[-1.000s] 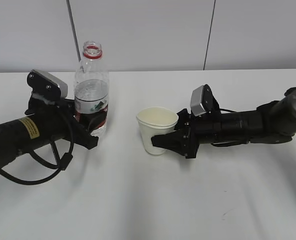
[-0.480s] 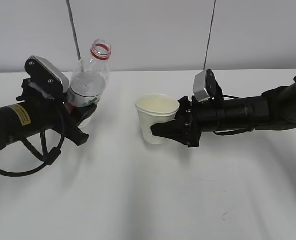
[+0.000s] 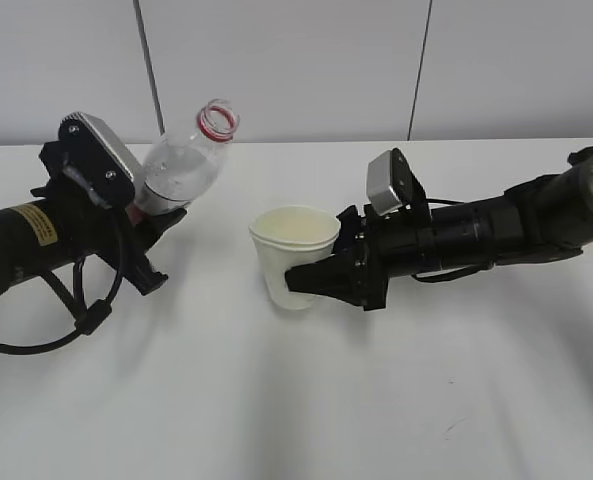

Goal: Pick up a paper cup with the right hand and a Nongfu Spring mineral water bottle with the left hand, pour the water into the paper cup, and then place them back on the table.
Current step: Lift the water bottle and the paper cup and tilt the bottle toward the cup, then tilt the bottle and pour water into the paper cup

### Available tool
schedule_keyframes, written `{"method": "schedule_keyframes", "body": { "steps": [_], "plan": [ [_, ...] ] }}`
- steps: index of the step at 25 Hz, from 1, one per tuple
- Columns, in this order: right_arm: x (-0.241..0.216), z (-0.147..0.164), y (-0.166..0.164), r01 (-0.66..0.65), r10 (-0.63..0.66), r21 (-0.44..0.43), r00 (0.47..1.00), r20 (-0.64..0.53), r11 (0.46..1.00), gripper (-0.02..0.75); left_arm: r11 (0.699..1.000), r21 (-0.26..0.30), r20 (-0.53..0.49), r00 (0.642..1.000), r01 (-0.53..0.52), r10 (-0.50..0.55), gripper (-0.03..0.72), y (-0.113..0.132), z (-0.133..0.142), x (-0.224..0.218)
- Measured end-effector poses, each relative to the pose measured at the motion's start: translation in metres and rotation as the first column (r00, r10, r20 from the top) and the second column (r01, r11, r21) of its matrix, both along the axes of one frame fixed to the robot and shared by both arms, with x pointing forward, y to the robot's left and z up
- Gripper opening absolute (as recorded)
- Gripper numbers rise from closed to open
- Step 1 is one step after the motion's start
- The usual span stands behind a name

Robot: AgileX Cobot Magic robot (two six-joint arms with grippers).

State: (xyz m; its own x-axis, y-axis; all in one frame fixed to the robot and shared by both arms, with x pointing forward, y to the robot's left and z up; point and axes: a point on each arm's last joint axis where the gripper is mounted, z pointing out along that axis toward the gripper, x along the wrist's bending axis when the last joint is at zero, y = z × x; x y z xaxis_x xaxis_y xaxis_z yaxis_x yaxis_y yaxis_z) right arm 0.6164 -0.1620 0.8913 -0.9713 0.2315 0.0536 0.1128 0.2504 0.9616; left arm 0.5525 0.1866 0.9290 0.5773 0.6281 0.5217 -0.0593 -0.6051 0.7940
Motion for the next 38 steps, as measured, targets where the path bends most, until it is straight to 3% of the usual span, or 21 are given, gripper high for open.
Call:
{"method": "schedule_keyframes", "body": {
  "steps": [7,17,30,38],
  "plan": [
    [-0.002,0.000,0.006,-0.018,0.018,0.002,1.000,-0.001,1.000,0.482,0.989,0.147,0.089,0.996,0.011,-0.024,0.355,0.003,0.000,0.002],
    [-0.002,0.000,0.006,-0.015,0.015,0.004,1.000,-0.009,1.000,0.482,0.960,0.279,0.166,0.986,-0.014,-0.034,0.351,0.007,0.001,0.004],
    [-0.005,-0.001,0.010,-0.043,0.043,-0.010,0.999,-0.009,0.999,0.482,0.936,0.352,0.250,0.965,-0.013,-0.081,0.346,0.007,0.006,0.005],
    [-0.007,-0.001,0.015,-0.057,0.057,-0.011,0.998,-0.009,0.998,0.482,0.903,0.429,0.288,0.950,-0.011,-0.125,0.346,0.007,0.006,0.006]
  ]
}}
